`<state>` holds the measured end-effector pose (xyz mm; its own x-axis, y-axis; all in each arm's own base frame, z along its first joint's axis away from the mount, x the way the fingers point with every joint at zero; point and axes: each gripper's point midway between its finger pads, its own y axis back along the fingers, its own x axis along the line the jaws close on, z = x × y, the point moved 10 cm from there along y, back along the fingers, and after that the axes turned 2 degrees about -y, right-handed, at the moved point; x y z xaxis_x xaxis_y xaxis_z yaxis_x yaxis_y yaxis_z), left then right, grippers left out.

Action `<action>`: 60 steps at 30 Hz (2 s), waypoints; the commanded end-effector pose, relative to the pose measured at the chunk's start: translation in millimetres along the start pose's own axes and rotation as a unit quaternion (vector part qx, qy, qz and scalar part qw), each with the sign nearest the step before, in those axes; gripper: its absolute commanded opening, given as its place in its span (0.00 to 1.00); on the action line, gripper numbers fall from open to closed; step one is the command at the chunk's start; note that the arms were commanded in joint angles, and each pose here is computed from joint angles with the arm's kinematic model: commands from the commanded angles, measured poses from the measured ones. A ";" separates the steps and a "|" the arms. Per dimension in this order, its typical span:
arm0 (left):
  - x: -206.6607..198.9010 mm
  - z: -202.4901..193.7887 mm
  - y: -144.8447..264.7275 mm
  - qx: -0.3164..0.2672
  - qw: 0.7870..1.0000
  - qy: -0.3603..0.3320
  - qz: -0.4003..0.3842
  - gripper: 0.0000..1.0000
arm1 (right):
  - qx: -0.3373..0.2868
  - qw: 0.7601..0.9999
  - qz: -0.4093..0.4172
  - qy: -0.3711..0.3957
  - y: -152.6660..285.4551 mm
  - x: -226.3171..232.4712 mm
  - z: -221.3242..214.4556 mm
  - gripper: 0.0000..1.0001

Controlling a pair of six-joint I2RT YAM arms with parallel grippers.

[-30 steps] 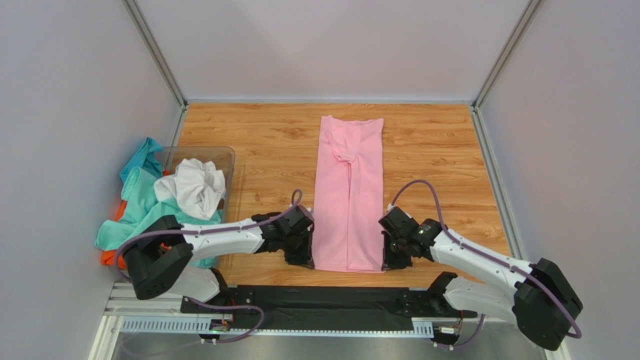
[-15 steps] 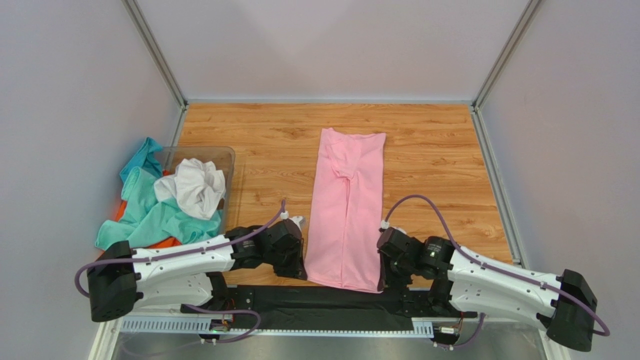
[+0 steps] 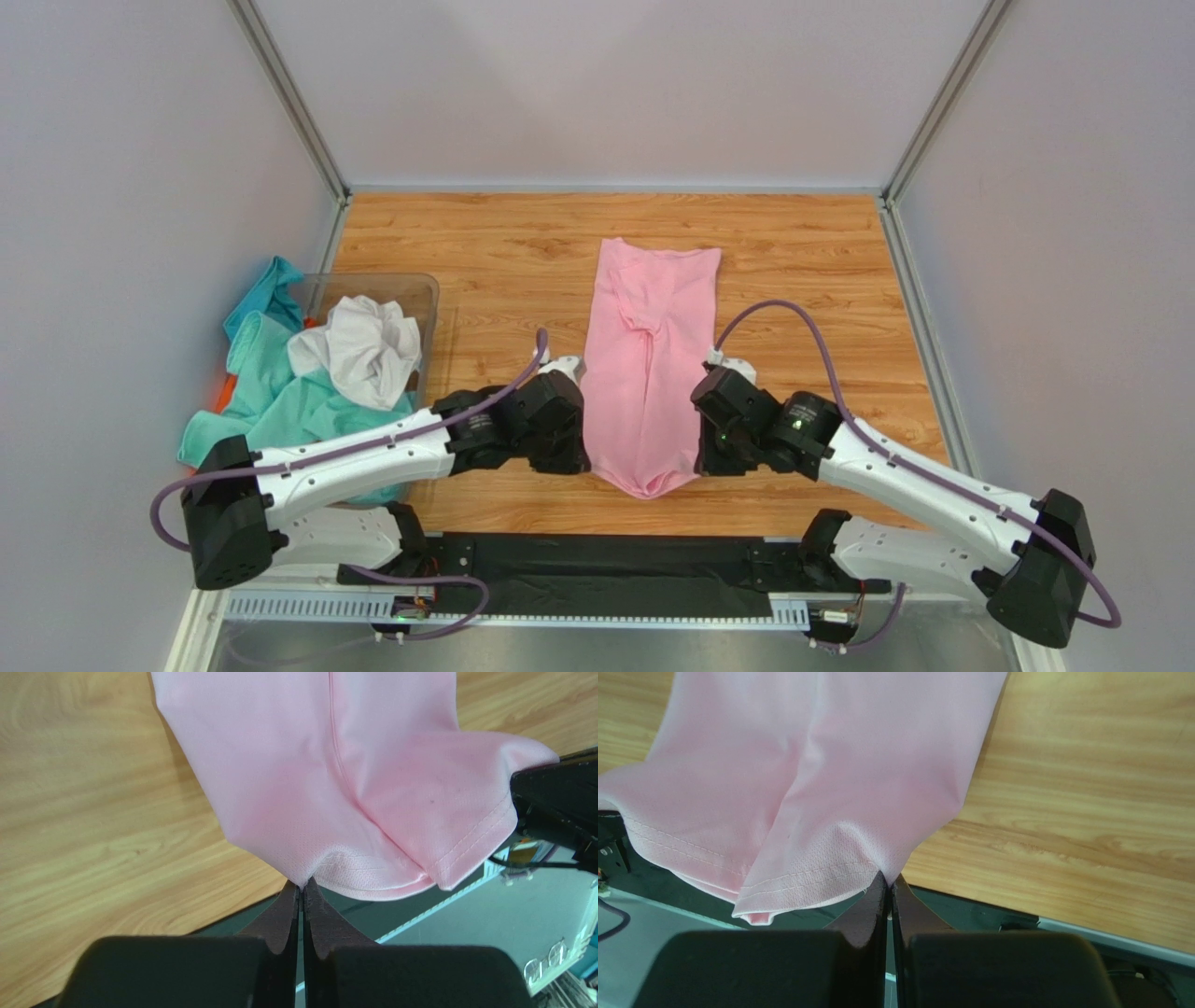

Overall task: Fold and stack the t-shirts
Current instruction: Fold the tshirt

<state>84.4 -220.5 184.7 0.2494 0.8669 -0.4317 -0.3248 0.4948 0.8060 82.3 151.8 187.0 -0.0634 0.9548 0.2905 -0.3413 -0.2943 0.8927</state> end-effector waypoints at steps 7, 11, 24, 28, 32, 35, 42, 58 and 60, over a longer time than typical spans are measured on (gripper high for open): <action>-6.0 62.2 1.5 -0.048 0.998 -0.020 0.019 0.00 | -0.091 0.996 -0.010 0.017 6.9 6.1 66.7 0.00; -4.4 87.5 -2.7 -0.048 0.998 -0.027 0.021 0.00 | -0.110 0.994 -0.016 0.014 10.9 8.2 91.9 0.00; 0.4 157.5 -23.8 -0.057 0.997 -0.032 0.034 0.00 | -0.116 0.993 -0.037 -0.010 -2.8 0.6 153.8 0.00; 3.2 169.9 -35.5 -0.047 0.998 -0.033 0.033 0.00 | -0.107 0.993 -0.040 -0.013 -12.4 -3.3 163.2 0.00; 8.1 181.7 -47.7 -0.036 0.998 -0.034 0.032 0.00 | -0.099 0.994 -0.040 -0.022 -22.2 -9.6 175.0 0.00; 10.9 192.2 -53.5 -0.039 0.998 -0.033 0.035 0.00 | -0.095 0.994 -0.040 -0.028 -30.2 -14.0 182.9 0.00; 24.5 201.8 -76.0 -0.016 0.999 -0.025 0.044 0.01 | -0.071 0.996 -0.034 -0.040 -53.7 -23.3 194.6 0.00; 47.5 213.2 -116.2 0.009 0.999 -0.007 0.048 0.25 | -0.054 0.994 -0.037 -0.083 -101.4 -45.1 215.6 0.15; 43.2 214.3 -110.4 0.005 0.999 -0.010 0.035 0.34 | -0.059 0.994 -0.034 -0.081 -96.0 -43.7 218.3 0.23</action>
<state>317.0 -244.8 141.7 0.1943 0.9301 -0.3116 -0.2885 0.3578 0.8881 306.2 126.0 143.3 0.1397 0.9591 0.2463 -0.3644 -0.1815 0.9134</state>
